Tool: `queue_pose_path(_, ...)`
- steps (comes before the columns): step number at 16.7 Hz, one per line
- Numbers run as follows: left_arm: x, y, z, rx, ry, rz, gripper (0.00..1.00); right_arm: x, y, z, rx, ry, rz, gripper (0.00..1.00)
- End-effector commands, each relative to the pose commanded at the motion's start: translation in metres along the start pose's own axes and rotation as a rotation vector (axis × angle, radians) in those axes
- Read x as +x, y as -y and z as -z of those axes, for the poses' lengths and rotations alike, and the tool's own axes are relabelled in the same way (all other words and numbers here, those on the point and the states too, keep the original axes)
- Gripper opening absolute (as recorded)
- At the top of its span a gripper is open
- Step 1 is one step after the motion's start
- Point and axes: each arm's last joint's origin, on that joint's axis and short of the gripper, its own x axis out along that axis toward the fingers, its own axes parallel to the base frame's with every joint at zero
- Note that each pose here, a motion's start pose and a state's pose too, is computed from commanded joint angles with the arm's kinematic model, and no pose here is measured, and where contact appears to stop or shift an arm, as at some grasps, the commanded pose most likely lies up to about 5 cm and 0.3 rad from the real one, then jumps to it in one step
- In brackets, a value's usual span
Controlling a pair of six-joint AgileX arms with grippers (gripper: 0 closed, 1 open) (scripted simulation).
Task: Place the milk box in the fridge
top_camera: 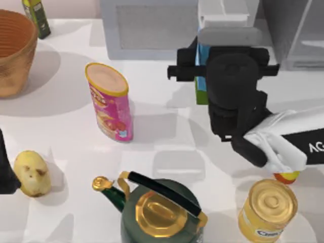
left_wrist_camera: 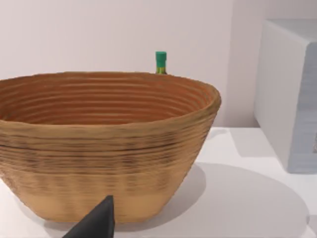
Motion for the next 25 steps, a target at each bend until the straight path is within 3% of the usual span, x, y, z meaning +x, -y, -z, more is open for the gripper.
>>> queue_pose_path(5, 0.000, 0.000, 0.000, 0.000, 0.000, 0.000, 1.00, -0.011, 0.003, -0.048, 0.024, 0.015, -0.010, 0.00)
queue_pose_path(13, 0.000, 0.000, 0.000, 0.000, 0.000, 0.000, 1.00, -0.015, 0.019, -0.044, -0.014, -0.024, -0.011, 0.00)
queue_pose_path(19, 0.000, 0.000, 0.000, 0.000, 0.000, 0.000, 1.00, -0.052, 0.095, -0.064, -0.026, -0.058, -0.032, 0.00)
queue_pose_path(25, 0.000, 0.000, 0.000, 0.000, 0.000, 0.000, 1.00, -0.126, 0.183, -0.062, 0.009, -0.013, -0.053, 0.00)
